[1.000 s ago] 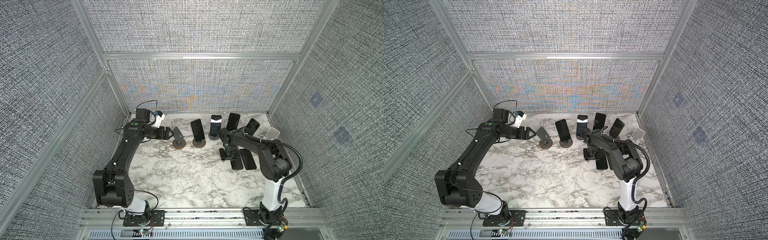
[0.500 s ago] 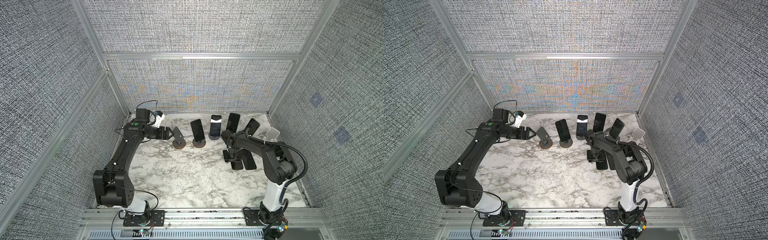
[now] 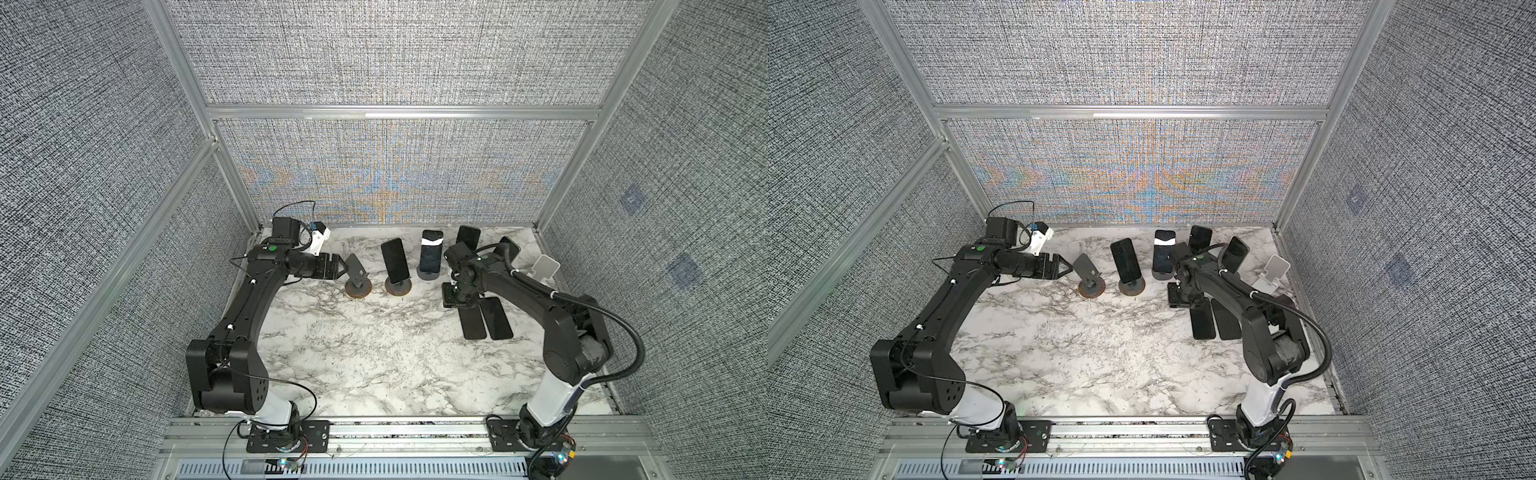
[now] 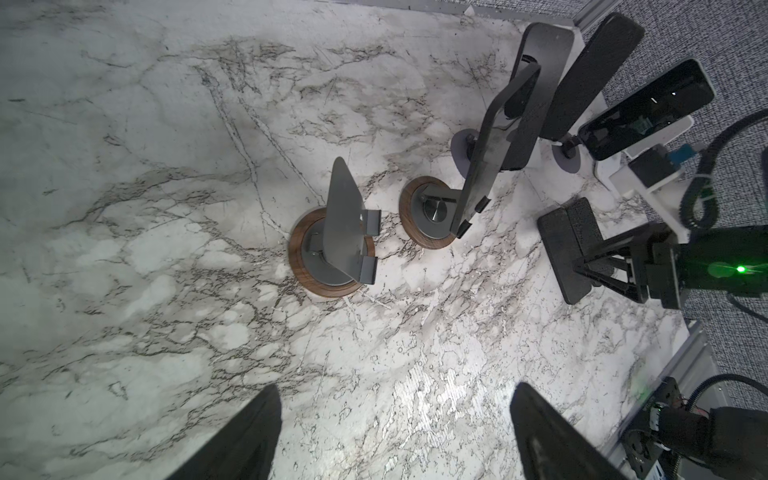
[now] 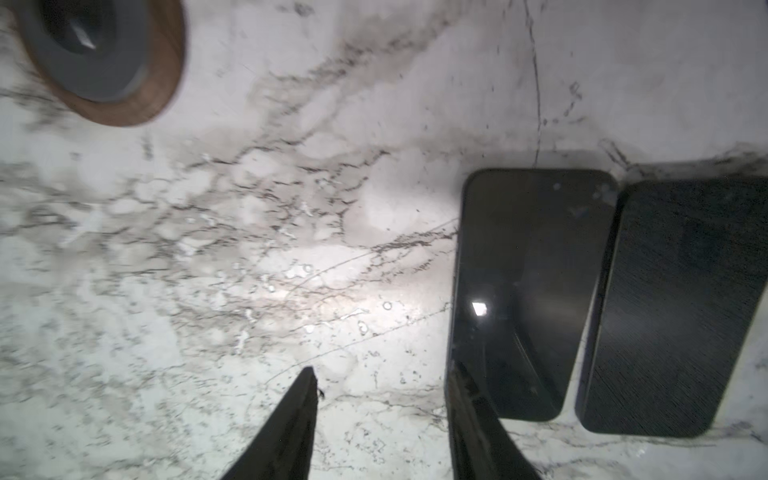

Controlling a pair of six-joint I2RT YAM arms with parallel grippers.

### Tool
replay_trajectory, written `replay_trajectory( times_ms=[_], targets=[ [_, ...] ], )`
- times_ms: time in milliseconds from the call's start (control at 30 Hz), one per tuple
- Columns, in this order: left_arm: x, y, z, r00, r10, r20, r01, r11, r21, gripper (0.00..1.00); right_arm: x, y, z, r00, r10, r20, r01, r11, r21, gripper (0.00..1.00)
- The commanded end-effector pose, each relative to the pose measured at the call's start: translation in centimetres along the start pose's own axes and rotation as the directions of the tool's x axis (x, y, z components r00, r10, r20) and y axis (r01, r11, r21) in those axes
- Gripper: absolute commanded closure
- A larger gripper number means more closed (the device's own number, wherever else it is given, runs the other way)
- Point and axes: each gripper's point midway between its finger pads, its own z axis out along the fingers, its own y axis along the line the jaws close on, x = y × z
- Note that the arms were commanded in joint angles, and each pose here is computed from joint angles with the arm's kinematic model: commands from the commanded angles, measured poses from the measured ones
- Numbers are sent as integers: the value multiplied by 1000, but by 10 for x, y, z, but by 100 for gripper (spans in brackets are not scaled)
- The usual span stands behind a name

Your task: Remove the phone from the phone stand

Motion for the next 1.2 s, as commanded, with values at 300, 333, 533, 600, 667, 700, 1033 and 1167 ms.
replay_trajectory(
  times_ms=[300,333,533,600,667,700,1033,1167],
  targets=[
    [-42,-60,24,987,149,60,-157,973,169,22,1,37,-54,984,-80,160,118,961,-248,44],
    [-49,-64,29,985,156,75,-167,968,189,25,1,37,-57,982,-82,171,124,959,-253,45],
    [-85,-72,59,971,164,172,-212,927,310,34,16,28,-78,960,-134,244,192,953,-233,46],
    [-93,-68,69,971,158,177,-209,924,322,35,24,23,-82,955,-156,254,214,951,-222,43],
    [-95,-66,79,975,149,164,-198,920,339,35,31,19,-83,953,-168,253,224,951,-213,35],
    [-96,-65,84,977,143,156,-190,918,349,35,34,16,-82,953,-170,249,224,953,-206,32],
    [-94,-62,125,988,114,106,-149,892,426,36,48,6,-74,959,-173,223,215,960,-182,26],
    [-89,-62,137,990,113,84,-139,889,437,45,49,3,-73,964,-161,211,200,964,-177,26]
  ],
)
